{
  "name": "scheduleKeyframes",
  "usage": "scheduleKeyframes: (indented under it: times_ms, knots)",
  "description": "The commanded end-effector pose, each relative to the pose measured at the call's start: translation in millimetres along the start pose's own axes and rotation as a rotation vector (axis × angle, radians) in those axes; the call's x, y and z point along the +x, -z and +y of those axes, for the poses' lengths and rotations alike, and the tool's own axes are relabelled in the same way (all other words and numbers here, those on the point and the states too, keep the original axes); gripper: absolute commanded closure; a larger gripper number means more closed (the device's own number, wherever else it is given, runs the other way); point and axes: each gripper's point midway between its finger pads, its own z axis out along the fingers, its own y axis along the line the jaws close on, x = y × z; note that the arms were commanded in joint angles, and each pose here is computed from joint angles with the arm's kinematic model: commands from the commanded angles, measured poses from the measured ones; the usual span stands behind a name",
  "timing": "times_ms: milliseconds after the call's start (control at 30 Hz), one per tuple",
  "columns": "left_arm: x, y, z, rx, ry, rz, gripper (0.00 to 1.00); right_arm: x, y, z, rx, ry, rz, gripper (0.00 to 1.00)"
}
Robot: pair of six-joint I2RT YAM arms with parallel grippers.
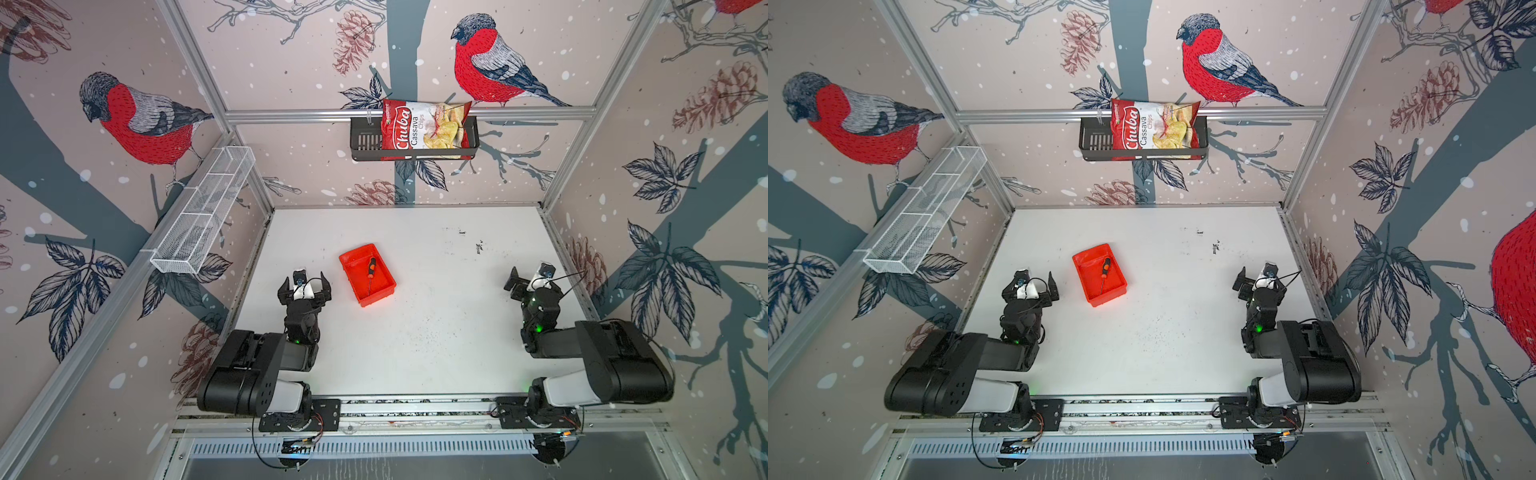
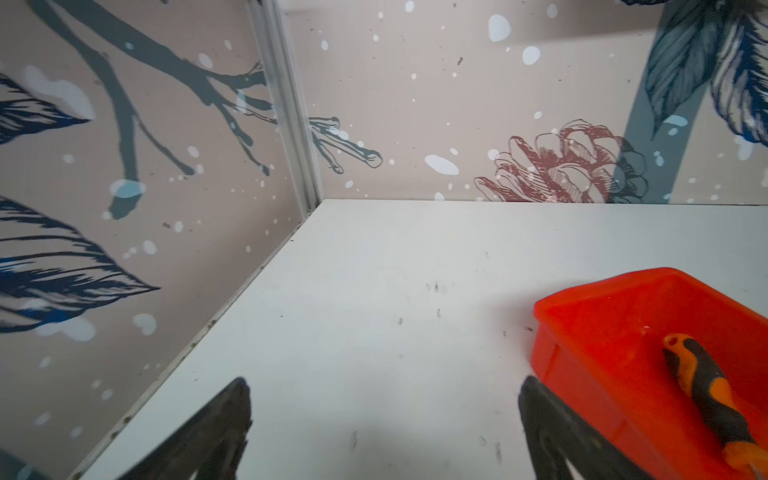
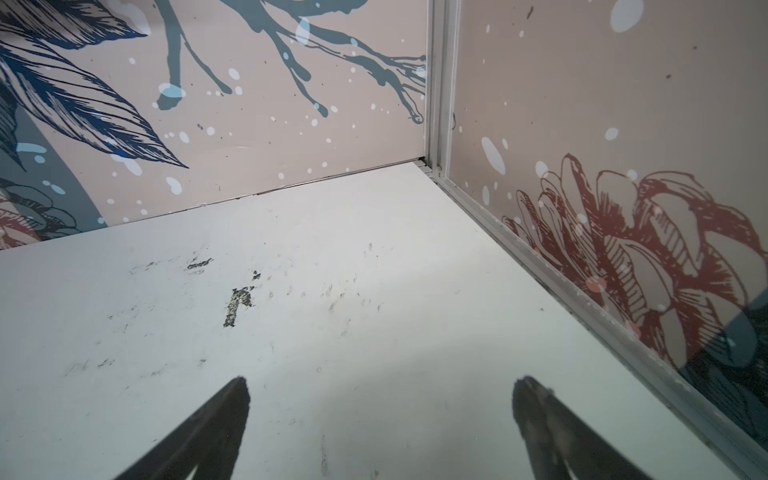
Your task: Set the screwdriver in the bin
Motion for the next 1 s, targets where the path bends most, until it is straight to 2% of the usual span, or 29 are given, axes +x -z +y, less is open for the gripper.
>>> scheduleKeyframes:
  times_ms: [0,33,67,200,300,967]
  knots:
    - [-16,-4,-6,0.036,0.043,-0.097,0.01,-18,-3,4,-0.017,-0.015,-0.076,0.00]
    - [-17,-4,-5,0.031,0.037,-0.112,0.00,-15,-8,4,-0.008,-0.016,-0.048,0.00]
    - [-11,-5,-7,0.041,0.034,-0.077,0.00,-13,-12,4,-0.007,-0.015,-0.024,0.00]
    - [-4,-30,-7,-0.002,0.034,0.012,0.01,-14,-13,4,-0.008,-0.017,-0.027,0.00]
    - [-4,-30,1,-0.040,0.052,0.009,0.01,-14,-13,4,-0.009,-0.016,-0.026,0.00]
    - [-3,-31,0,-0.030,0.052,0.017,0.01,-14,-14,4,-0.006,-0.014,-0.025,0.00]
